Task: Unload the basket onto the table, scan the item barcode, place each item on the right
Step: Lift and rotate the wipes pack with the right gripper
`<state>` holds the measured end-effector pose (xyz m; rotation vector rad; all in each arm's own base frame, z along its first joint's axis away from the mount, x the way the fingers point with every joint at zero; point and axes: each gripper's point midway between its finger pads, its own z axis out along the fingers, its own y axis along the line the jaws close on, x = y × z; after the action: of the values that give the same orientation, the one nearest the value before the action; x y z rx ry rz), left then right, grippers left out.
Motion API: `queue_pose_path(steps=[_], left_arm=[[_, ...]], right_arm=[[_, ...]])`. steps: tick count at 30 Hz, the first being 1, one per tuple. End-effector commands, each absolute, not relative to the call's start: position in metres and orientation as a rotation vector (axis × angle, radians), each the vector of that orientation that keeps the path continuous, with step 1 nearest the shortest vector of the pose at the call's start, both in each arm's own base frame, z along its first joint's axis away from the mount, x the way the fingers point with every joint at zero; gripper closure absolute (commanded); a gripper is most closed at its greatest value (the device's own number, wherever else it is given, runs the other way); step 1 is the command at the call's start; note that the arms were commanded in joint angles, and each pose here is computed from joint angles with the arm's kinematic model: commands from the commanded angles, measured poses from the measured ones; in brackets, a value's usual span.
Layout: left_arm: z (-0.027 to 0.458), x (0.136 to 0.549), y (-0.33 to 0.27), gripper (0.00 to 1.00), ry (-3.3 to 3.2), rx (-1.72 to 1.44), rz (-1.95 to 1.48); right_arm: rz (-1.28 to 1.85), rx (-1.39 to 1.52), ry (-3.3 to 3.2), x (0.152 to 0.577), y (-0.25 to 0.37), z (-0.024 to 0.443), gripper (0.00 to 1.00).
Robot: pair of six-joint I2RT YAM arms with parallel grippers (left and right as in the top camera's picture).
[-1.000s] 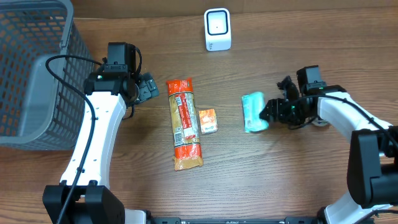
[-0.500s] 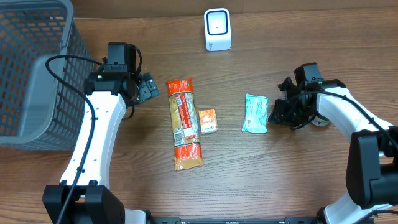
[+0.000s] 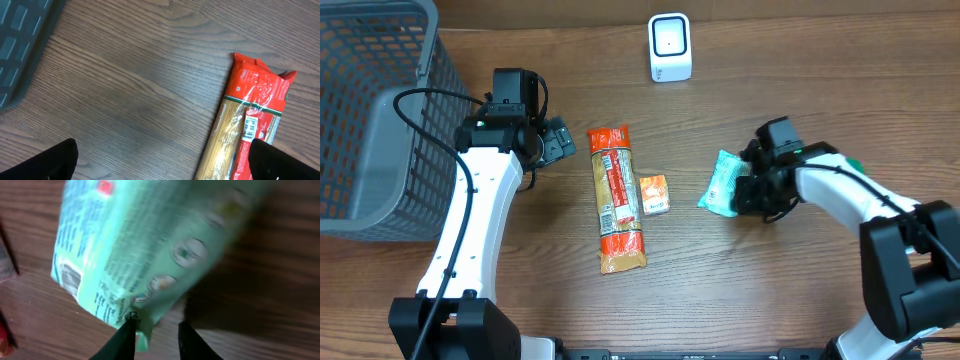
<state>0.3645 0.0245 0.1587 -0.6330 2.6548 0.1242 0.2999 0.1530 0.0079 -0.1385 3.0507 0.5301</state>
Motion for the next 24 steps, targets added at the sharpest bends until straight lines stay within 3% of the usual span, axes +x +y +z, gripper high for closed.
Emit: queue_pose_path(steps=[1, 5, 7, 11, 19, 24], left_arm=[[0.158, 0.365, 0.027, 0.0, 2.657, -0.622, 0.145], [0.158, 0.365, 0.027, 0.0, 2.657, -0.622, 0.145], [0.158, 0.365, 0.027, 0.0, 2.657, -0.622, 0.145], [0.158, 0.365, 0.027, 0.0, 2.657, -0.622, 0.145], [0.158, 0.365, 0.027, 0.0, 2.657, -0.622, 0.145], [0.158, 0.365, 0.027, 0.0, 2.657, -0.622, 0.145]], right_arm=[[0.513, -0.209, 3.056, 0.287, 0.177, 0.006, 0.67], [0.482, -0.396, 3.033, 0.273, 0.203, 0.005, 0.6], [0.465, -0.57, 2.995, 0.264, 0.218, 0.004, 0.51], [0.469, -0.716, 2.949, 0.259, 0.231, 0.01, 0.49], [0.525, -0.613, 2.872, 0.304, 0.233, 0.066, 0.45], [0.485, -0.445, 2.883, 0.331, 0.197, 0.071, 0.41]])
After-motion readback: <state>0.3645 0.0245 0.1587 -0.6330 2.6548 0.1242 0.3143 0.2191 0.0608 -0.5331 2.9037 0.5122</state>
